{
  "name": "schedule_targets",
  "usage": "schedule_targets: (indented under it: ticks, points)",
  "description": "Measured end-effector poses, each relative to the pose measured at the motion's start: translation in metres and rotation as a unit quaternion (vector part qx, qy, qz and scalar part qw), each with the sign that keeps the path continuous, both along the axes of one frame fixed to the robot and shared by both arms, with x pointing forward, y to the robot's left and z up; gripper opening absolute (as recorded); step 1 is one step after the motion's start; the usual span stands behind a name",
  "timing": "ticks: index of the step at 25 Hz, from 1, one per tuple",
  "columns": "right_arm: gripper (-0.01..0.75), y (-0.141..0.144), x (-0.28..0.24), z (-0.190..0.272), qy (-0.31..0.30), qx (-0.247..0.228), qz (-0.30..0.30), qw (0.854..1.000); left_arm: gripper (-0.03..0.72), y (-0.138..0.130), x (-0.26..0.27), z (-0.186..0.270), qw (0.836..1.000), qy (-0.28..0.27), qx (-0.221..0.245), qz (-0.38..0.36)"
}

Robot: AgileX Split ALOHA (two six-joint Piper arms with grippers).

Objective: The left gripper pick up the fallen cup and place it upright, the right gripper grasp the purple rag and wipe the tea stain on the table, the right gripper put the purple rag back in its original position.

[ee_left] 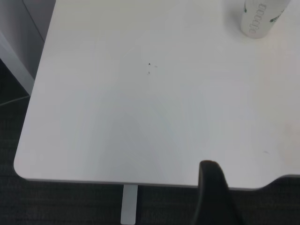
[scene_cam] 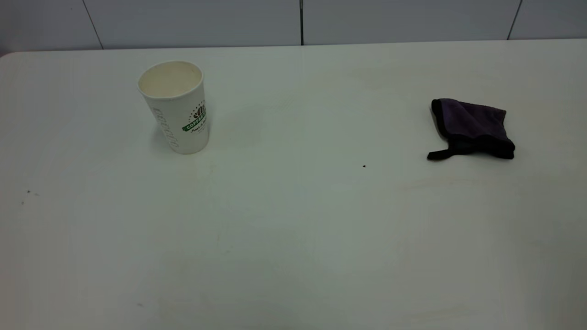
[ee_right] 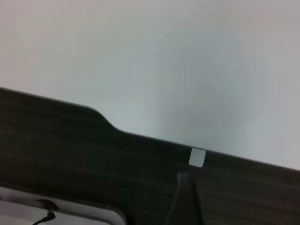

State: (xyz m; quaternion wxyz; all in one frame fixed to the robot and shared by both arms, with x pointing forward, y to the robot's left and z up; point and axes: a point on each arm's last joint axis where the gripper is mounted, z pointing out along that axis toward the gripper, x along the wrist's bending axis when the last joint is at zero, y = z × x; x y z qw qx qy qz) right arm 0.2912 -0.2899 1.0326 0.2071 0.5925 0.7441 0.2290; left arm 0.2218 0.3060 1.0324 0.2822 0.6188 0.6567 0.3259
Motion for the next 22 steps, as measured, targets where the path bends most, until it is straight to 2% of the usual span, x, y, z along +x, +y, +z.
schedule_targets:
  ticks: [18, 22]
  points:
    - [0.399, 0.0009, -0.0002, -0.0015, 0.004, 0.005, 0.001, 1.0, 0.472, 0.0, 0.0, 0.0, 1.0, 0.0, 0.0, 0.0]
    - [0.354, -0.0018, -0.003, -0.0006, -0.008, 0.007, -0.02, 1.0, 0.472, 0.0, 0.0, 0.0, 1.0, 0.0, 0.0, 0.0]
